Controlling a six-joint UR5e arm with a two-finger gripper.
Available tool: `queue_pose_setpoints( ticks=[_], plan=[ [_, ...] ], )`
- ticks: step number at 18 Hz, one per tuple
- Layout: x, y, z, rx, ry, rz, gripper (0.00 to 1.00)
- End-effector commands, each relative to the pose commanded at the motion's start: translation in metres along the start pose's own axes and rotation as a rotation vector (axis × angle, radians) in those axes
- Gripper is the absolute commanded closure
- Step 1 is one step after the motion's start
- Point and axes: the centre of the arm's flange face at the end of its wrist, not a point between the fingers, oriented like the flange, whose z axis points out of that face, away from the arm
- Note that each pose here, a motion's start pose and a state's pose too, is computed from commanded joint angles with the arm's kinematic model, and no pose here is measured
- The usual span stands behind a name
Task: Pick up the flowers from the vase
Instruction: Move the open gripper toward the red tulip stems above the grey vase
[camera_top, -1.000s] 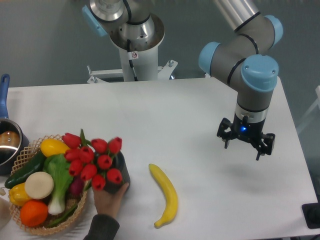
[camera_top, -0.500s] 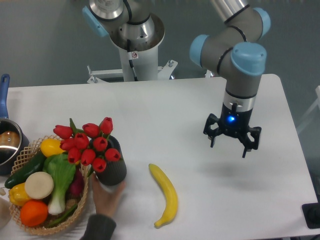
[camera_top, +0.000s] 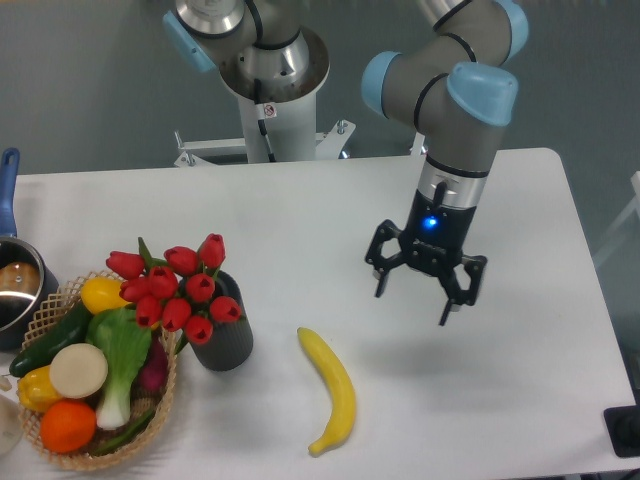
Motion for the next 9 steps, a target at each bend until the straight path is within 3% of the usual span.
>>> queue_pose_setpoints(
  ticks=[5,9],
  plan=[
    [0.028,-0.008,0.012,0.137,0.107,-0.017,0.00],
    [0.078,0.007,0.006,0.153,0.142,-0.004,0.00]
  ],
)
